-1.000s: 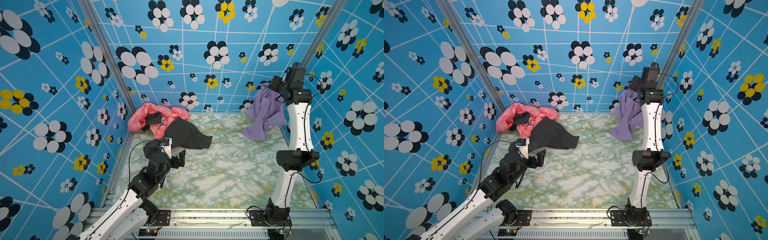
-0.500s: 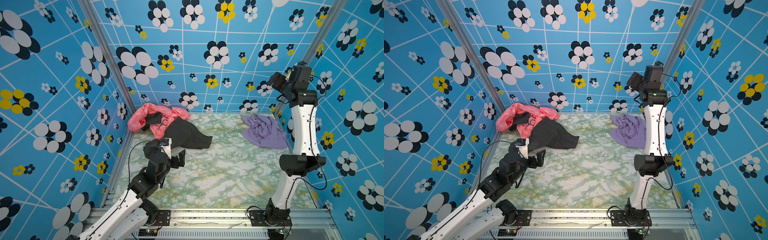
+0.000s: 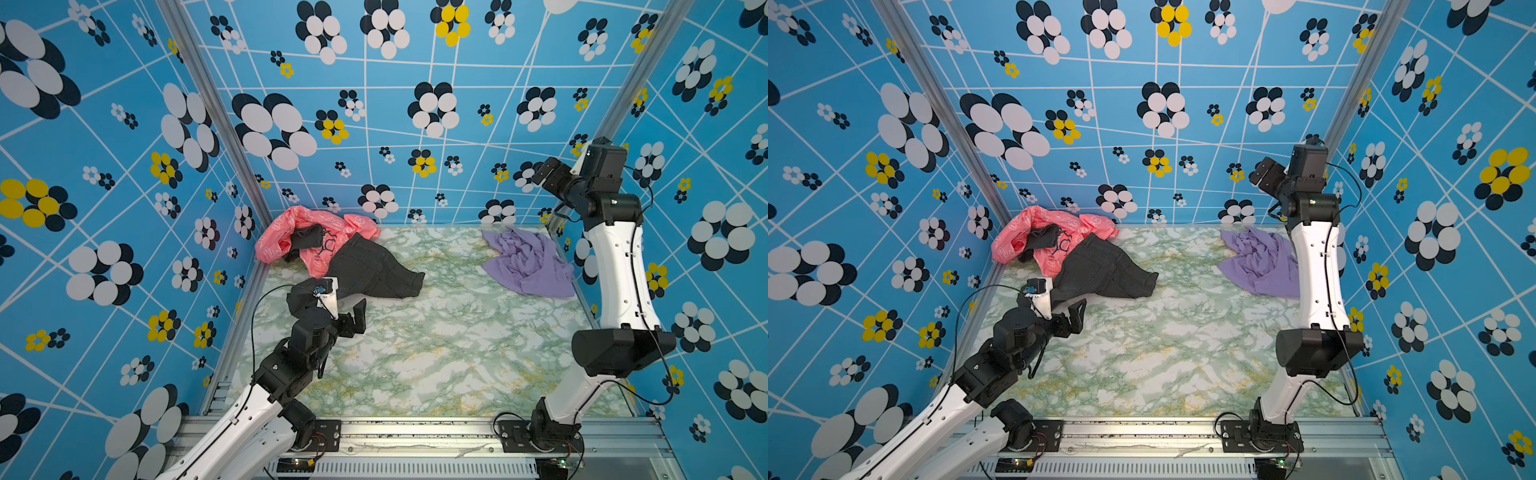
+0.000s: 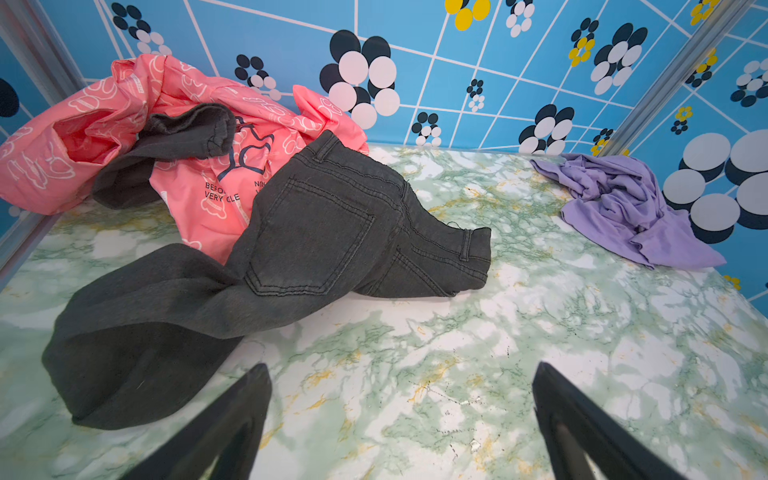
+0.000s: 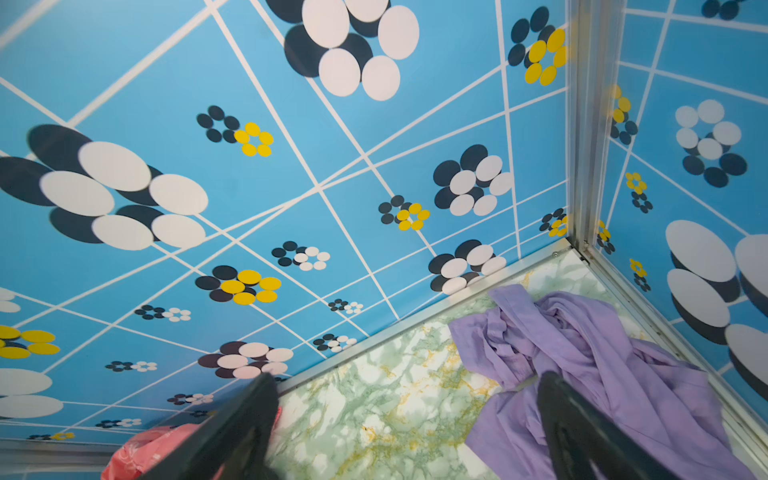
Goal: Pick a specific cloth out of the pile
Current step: 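Lower the lavender shirt onto the table corner and open the right gripper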
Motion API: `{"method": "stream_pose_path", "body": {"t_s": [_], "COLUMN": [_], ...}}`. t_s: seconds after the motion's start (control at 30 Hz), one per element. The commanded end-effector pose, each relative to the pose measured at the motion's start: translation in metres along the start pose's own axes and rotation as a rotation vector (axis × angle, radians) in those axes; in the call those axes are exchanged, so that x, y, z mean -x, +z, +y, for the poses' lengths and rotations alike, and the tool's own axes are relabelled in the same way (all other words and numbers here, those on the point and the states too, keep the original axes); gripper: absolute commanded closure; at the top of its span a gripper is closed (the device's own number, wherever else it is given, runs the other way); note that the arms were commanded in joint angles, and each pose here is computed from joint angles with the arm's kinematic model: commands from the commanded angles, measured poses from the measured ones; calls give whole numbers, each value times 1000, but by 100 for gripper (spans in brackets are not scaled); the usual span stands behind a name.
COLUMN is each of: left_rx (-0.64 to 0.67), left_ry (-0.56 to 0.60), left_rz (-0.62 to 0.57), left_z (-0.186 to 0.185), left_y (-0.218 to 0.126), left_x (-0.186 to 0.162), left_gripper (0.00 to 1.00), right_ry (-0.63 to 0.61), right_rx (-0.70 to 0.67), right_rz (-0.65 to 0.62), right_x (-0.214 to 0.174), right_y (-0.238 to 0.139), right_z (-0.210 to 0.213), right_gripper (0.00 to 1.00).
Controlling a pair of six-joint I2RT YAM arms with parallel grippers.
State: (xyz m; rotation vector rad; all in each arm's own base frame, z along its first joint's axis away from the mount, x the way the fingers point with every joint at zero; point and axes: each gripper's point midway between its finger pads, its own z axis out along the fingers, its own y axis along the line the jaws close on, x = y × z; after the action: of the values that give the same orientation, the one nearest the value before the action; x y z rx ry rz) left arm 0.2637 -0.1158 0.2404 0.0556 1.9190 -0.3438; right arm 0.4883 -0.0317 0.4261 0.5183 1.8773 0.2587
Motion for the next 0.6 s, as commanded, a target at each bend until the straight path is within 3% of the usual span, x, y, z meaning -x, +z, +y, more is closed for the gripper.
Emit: {"method": "stream_pose_path", "body": {"t_s": [0.0,0.2,0.47,0.57], "left_rx": [87,313,525,502], "left_ry": [42,56,-92,-115], "left_rz": [-10,-90,-190,-237], "left_z": [19,69,150,164], "left_y": [1,0,10,25], "left_x": [0,25,38,28], "left_gripper": [1,1,1,1], "right_ry": [38,-2,-160,-213], "right_rx": [111,57,-105,-162], "right_rz": [-126,-122,-48,-89], "right_x": [1,-76,-185,-205], "right_y": [-31,-61,-61,-55], "right_z": [8,-40,-116,-140], "right_gripper": [1,1,1,1]}}
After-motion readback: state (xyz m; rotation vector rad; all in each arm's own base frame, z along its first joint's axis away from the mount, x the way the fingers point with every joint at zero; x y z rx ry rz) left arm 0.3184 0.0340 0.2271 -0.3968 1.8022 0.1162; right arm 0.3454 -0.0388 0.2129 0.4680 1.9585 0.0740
